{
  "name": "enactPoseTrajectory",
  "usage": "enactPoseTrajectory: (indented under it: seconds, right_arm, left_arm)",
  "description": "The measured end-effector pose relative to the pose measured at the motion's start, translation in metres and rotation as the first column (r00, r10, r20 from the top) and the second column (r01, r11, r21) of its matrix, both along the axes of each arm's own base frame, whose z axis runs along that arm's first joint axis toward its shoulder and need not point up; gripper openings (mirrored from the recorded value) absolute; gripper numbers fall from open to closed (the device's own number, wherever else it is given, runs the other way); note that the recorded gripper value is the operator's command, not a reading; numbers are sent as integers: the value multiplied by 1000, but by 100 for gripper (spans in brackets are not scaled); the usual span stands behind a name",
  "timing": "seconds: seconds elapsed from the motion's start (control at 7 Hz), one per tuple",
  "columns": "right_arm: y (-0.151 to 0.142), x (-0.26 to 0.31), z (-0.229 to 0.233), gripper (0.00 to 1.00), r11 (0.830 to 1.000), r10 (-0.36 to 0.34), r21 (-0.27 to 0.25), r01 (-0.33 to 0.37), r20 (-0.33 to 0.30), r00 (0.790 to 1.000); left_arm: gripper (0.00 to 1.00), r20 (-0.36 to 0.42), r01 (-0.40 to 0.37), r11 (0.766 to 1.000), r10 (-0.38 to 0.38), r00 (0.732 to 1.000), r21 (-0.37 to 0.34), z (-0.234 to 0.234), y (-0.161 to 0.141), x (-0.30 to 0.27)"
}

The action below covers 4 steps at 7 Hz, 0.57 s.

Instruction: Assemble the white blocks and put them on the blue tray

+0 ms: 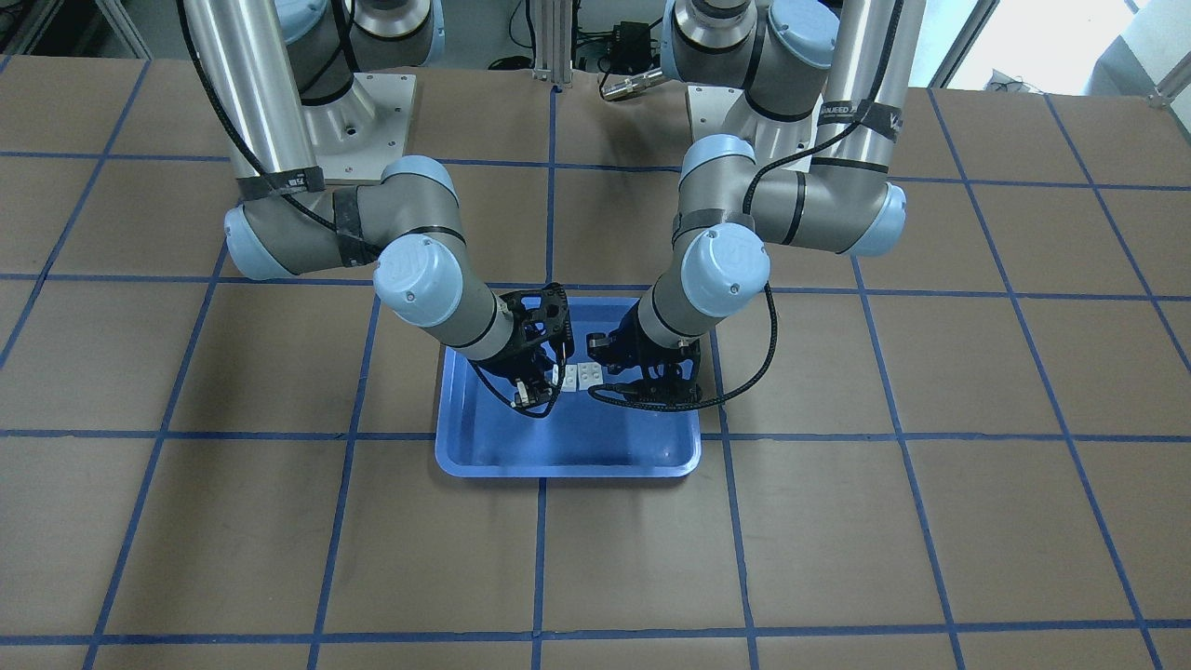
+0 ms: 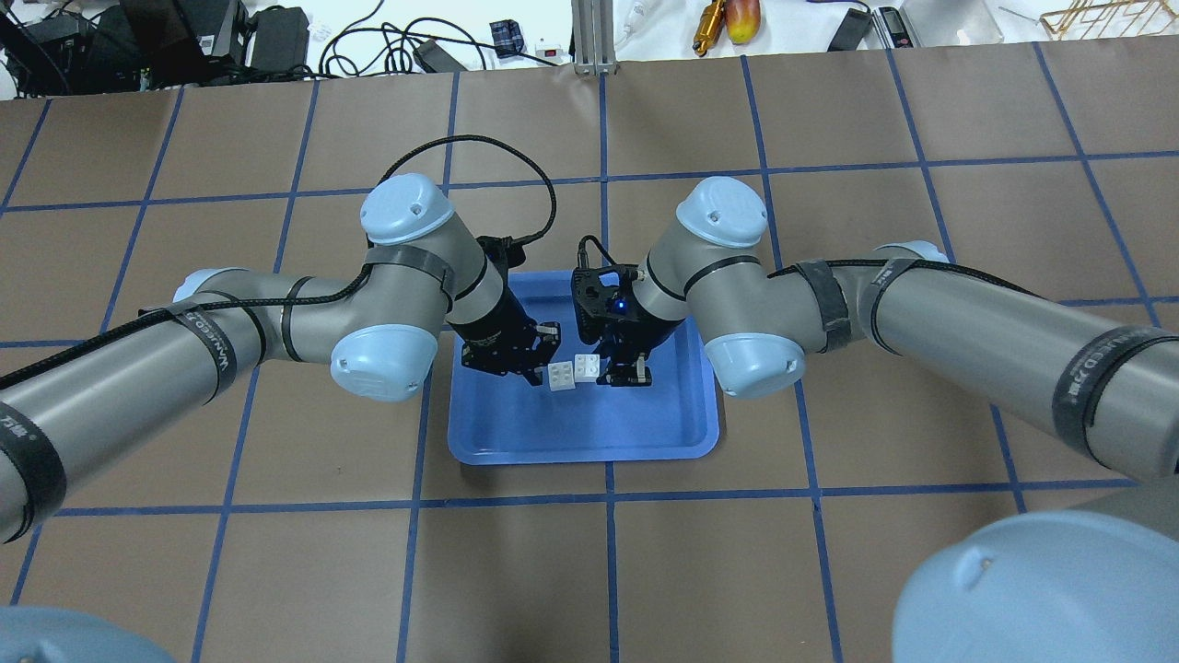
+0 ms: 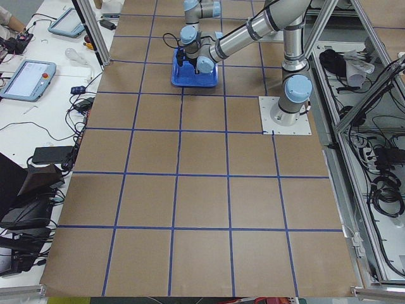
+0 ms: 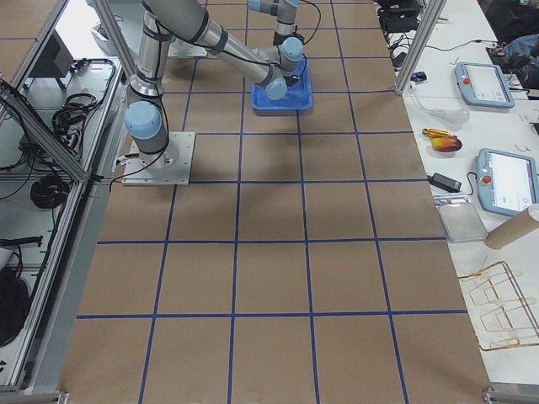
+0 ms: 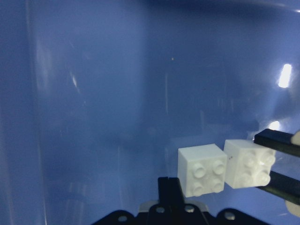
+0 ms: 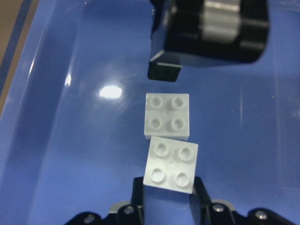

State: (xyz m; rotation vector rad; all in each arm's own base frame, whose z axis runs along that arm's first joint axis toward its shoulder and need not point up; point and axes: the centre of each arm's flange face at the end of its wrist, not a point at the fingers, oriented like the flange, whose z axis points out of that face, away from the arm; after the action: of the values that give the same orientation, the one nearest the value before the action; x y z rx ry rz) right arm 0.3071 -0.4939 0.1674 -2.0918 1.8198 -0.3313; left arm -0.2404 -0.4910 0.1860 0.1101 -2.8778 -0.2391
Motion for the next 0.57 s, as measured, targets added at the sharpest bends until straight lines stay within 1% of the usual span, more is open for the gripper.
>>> enactPoseTrajectory:
  seconds: [0.14,0.57]
  right_arm:
    - [4,-1,-3,5,1000,-1,8,1,-1,1000]
    - [6,-1,-5,5,1000,-3,12,3,-1,1000]
  left_arm:
    - [0,0,0,1000,0,1000,0,0,0,0]
    - [0,2,1,1000,-1,1000,0,0,0,0]
